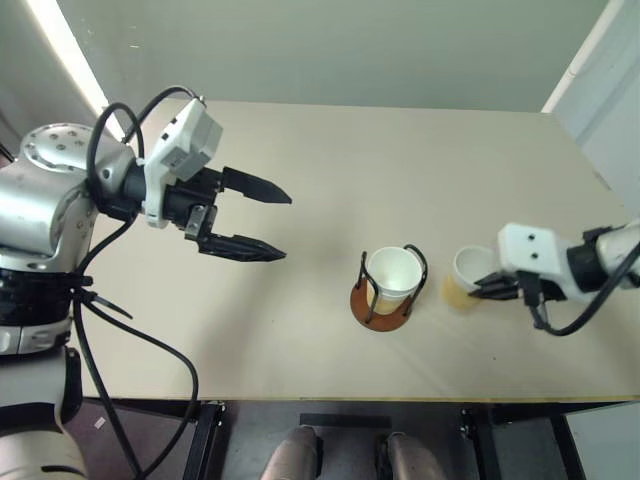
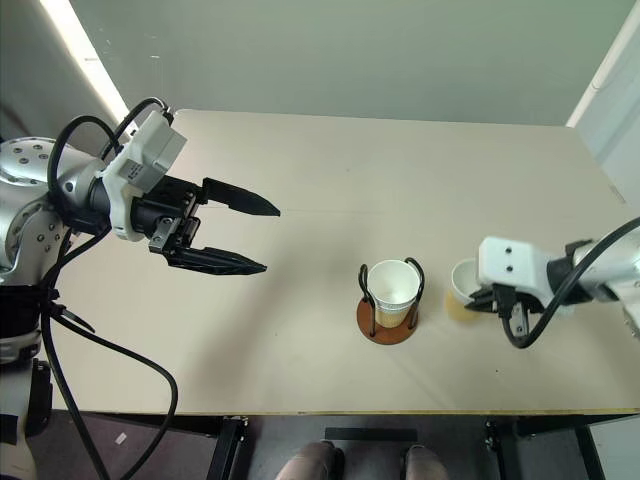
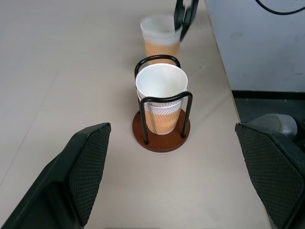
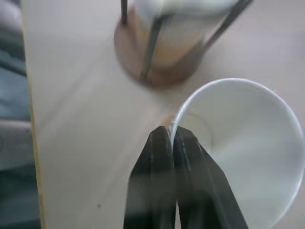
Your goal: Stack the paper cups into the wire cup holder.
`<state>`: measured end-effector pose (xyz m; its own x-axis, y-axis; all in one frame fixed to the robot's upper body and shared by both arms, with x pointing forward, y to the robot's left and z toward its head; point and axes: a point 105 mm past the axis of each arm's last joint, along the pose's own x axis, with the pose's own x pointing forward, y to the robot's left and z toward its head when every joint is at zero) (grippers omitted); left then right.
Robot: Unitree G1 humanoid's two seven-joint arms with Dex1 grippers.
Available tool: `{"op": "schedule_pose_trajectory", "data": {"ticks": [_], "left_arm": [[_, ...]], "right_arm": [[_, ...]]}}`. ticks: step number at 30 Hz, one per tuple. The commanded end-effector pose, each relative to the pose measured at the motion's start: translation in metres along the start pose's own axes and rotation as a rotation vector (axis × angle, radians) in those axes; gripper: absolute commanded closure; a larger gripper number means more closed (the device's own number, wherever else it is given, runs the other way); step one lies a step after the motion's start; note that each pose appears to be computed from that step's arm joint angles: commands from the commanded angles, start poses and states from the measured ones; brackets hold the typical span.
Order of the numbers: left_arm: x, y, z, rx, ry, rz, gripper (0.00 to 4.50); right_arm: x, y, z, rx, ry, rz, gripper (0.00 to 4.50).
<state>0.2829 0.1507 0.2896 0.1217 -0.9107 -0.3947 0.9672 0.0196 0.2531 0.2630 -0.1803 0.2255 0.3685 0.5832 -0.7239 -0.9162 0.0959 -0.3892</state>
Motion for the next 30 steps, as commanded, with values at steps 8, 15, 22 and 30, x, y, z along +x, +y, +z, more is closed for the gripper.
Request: {"op": "schedule_pose_trajectory", "data": {"ticks": [8, 15, 22, 30], "left_arm": [[-0.006, -0.001, 0.008, 0.053, -0.005, 0.039, 0.0], [-0.004, -0.002, 0.004, 0.045, 0.001, 0.04, 0.0], [-0.004, -0.002, 0.002, 0.042, 0.004, 0.042, 0.0], [-0.003, -0.002, 0.002, 0.042, 0.001, 0.041, 0.0]], "right_arm": [[-0.038, -0.035, 0.084, -0.246, -0.149, -0.051, 4.46], [-0.019, -0.022, 0.114, -0.34, -0.2, 0.055, 4.46], [-0.008, -0.008, 0.105, -0.329, -0.182, 0.126, 4.46], [0.002, -0.001, 0.091, -0.32, -0.143, 0.154, 4.46]]}}
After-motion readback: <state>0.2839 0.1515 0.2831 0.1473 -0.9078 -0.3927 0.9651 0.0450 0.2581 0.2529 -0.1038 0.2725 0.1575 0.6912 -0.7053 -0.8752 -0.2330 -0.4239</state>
